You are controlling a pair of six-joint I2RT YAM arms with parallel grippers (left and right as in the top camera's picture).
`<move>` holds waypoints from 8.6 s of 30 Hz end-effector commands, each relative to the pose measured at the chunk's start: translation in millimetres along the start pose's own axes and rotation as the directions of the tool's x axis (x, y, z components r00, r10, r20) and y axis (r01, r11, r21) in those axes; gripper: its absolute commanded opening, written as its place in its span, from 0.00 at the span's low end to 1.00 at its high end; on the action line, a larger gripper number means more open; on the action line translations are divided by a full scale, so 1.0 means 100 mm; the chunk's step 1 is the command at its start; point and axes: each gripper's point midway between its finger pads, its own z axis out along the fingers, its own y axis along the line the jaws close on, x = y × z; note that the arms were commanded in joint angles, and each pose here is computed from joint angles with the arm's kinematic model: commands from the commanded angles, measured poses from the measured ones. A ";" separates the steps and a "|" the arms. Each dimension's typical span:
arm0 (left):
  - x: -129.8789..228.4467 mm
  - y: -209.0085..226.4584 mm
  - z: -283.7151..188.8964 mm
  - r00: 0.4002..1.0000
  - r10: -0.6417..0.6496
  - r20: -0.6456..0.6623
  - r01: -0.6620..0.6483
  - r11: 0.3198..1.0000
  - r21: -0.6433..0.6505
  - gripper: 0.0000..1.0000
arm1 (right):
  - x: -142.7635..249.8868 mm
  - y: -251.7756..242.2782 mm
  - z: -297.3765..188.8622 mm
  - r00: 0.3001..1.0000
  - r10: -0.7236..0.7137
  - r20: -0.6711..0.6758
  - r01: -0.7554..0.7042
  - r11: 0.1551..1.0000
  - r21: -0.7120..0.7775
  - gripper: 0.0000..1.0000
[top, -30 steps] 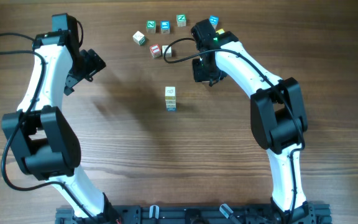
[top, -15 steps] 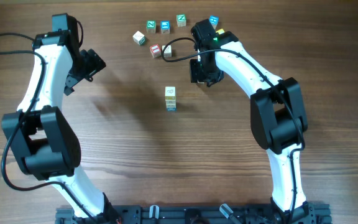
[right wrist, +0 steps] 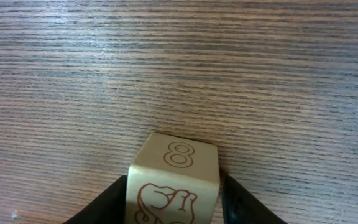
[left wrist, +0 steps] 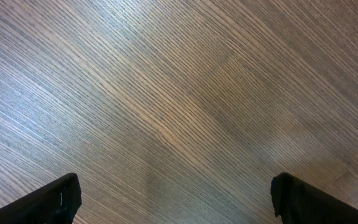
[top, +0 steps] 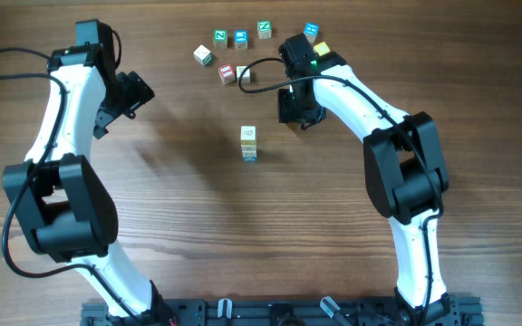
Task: Form a tower
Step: 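Close the right gripper on the cream 8 block, then lift the 8 block and carry it over the tower, then lower the 8 block onto the X block on the tower, then open the right gripper and lift it away from the tower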
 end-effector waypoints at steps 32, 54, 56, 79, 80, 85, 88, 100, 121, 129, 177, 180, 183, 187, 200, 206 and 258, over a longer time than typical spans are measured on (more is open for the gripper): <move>-0.09 -0.01 -0.15 0.999 -0.006 0.044 0.005 1.000 0.014 1.00 | -0.23 0.08 -0.31 0.995 0.038 0.094 -0.036 0.999 -0.030 0.52; -0.09 -0.01 -0.15 0.999 -0.006 0.044 0.005 1.000 0.014 1.00 | -0.22 0.00 -0.38 0.991 0.082 0.103 -0.083 0.997 0.007 0.30; -0.09 -0.01 -0.15 0.999 -0.006 0.044 0.005 1.000 0.014 1.00 | -0.24 0.01 -0.48 0.989 0.080 0.121 -0.080 0.997 0.002 0.30; -0.09 0.00 -0.15 0.999 -0.006 0.044 0.005 1.000 0.014 1.00 | 0.35 0.99 -2.02 0.954 0.056 0.295 -0.017 0.991 -0.134 0.18; -0.09 -0.01 -0.15 0.999 -0.006 0.044 0.005 1.000 0.014 1.00 | 0.37 1.03 -1.99 0.954 0.043 0.297 -0.006 0.992 -0.126 0.18; -0.09 -0.01 -0.15 0.999 -0.006 0.044 0.005 1.000 0.014 1.00 | 0.49 1.19 -1.83 0.962 0.004 0.272 0.025 0.994 -0.104 0.18; -0.09 0.00 -0.15 0.999 -0.006 0.044 0.005 1.000 0.014 1.00 | 0.53 1.22 -1.71 0.969 0.005 0.249 0.018 0.996 -0.090 0.18; -0.09 0.00 -0.15 0.999 -0.006 0.044 0.005 1.000 0.014 1.00 | 0.69 1.21 -1.29 0.985 -0.016 0.171 0.015 1.000 0.006 0.18; -0.09 0.00 -0.15 0.999 -0.006 0.044 0.005 1.000 0.014 1.00 | 0.68 1.22 -1.30 0.982 0.003 0.187 -0.005 1.000 0.009 0.24; -0.09 0.00 -0.15 0.999 -0.006 0.044 0.005 1.000 0.014 1.00 | 0.68 1.22 -1.30 0.982 0.003 0.186 -0.005 1.000 0.010 0.27; -0.09 0.00 -0.15 0.999 -0.006 0.044 0.005 1.000 0.014 1.00 | 0.74 1.17 -1.17 0.985 0.000 0.170 -0.004 1.000 0.026 0.56; -0.09 -0.01 -0.15 0.999 -0.006 0.044 0.005 1.000 0.014 1.00 | 0.71 1.19 -1.17 0.983 0.002 0.181 -0.005 1.000 0.016 0.48; -0.09 0.00 -0.15 0.999 -0.006 0.044 0.005 1.000 0.014 1.00 | 0.69 1.21 -1.17 0.982 0.004 0.189 -0.005 1.000 0.007 0.45; -0.09 -0.01 -0.15 0.999 -0.006 0.044 0.005 1.000 0.014 1.00 | 0.69 1.22 -1.18 0.982 0.005 0.190 -0.006 1.000 0.006 0.42; -0.09 0.00 -0.15 0.999 -0.006 0.044 0.005 1.000 0.014 1.00 | 0.66 1.24 -1.18 0.979 0.006 0.203 -0.006 1.000 -0.001 0.35; -0.09 0.00 -0.15 0.999 -0.006 0.044 0.005 1.000 0.014 1.00 | 0.66 1.24 -1.18 0.980 0.006 0.201 -0.005 1.000 -0.004 0.52; -0.09 -0.01 -0.15 0.999 -0.006 0.044 0.005 1.000 0.014 1.00 | -0.26 -0.10 -1.28 0.937 0.189 0.293 -0.211 0.976 0.044 1.00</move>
